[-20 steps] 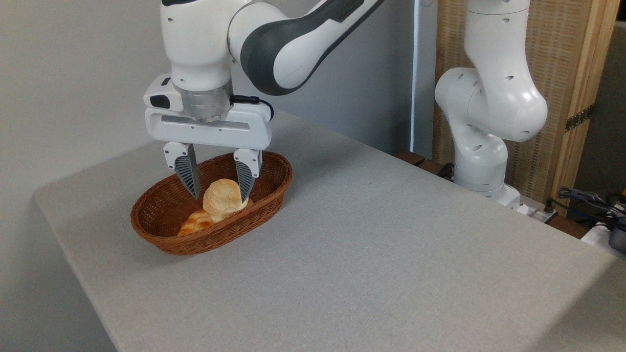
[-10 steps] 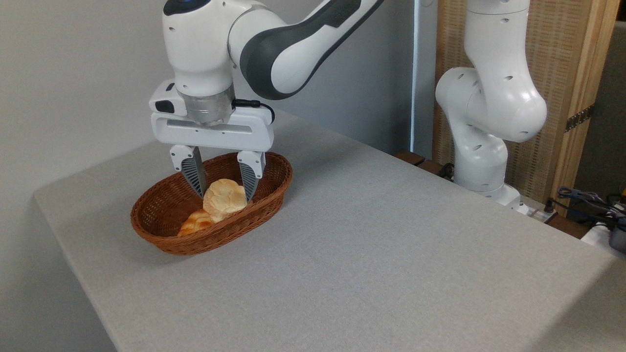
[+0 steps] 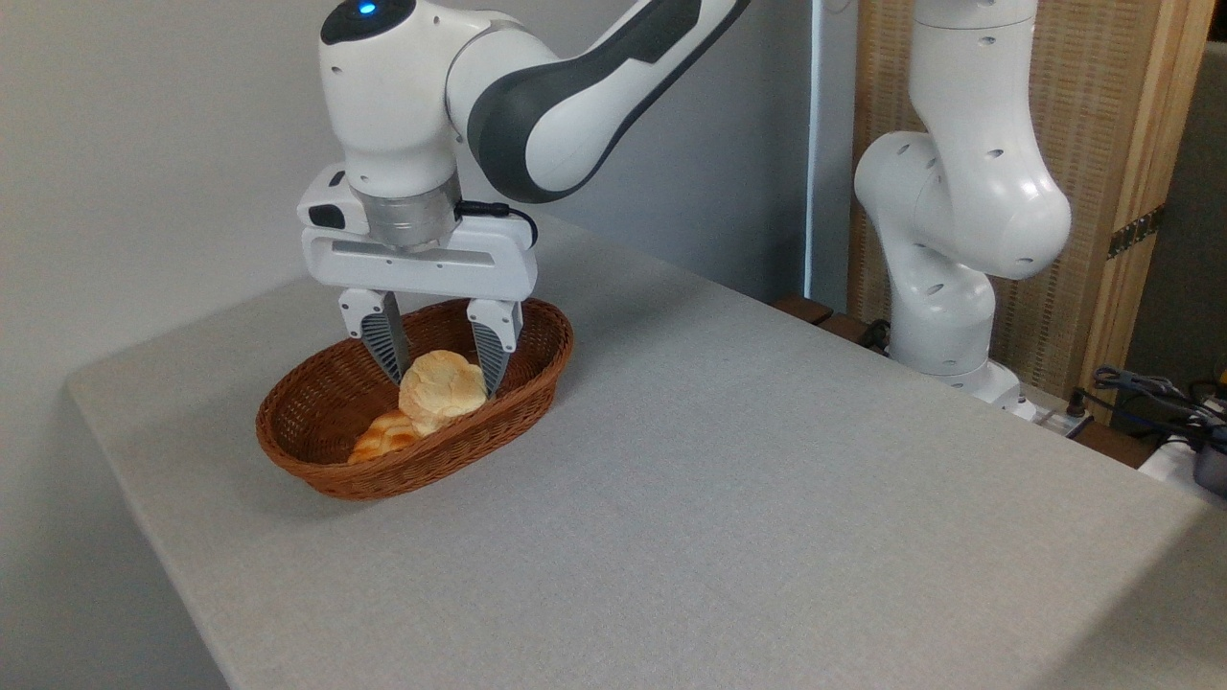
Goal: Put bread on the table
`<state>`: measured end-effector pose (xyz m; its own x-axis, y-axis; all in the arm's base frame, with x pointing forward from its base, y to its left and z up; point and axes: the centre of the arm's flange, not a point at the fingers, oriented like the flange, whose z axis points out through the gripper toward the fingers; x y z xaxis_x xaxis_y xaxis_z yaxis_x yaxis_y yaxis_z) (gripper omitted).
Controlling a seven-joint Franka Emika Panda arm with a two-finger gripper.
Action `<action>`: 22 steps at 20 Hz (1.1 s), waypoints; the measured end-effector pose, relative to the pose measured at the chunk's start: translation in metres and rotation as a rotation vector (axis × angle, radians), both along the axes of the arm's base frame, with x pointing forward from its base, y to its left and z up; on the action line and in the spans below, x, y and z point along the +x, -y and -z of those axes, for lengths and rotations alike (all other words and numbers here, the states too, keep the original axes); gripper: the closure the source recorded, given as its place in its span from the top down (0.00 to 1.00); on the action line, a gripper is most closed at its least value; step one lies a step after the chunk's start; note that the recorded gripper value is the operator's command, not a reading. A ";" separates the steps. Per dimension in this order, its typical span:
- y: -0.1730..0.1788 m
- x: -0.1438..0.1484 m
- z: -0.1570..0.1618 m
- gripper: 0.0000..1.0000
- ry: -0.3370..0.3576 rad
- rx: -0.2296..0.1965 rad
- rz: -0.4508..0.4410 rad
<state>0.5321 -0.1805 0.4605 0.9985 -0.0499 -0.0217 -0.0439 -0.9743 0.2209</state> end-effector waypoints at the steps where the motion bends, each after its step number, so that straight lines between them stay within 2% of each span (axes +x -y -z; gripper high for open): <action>1: 0.000 0.000 0.000 1.00 0.000 0.000 0.000; 2: 0.001 0.000 0.001 1.00 -0.001 0.000 0.002; 5: 0.004 -0.001 0.002 0.81 -0.001 0.001 0.007; 7: 0.004 0.000 0.001 0.63 0.012 0.010 0.012; 8: 0.003 0.001 0.001 0.61 0.020 0.014 0.013; 22: 0.003 0.002 -0.001 0.60 0.037 0.018 0.014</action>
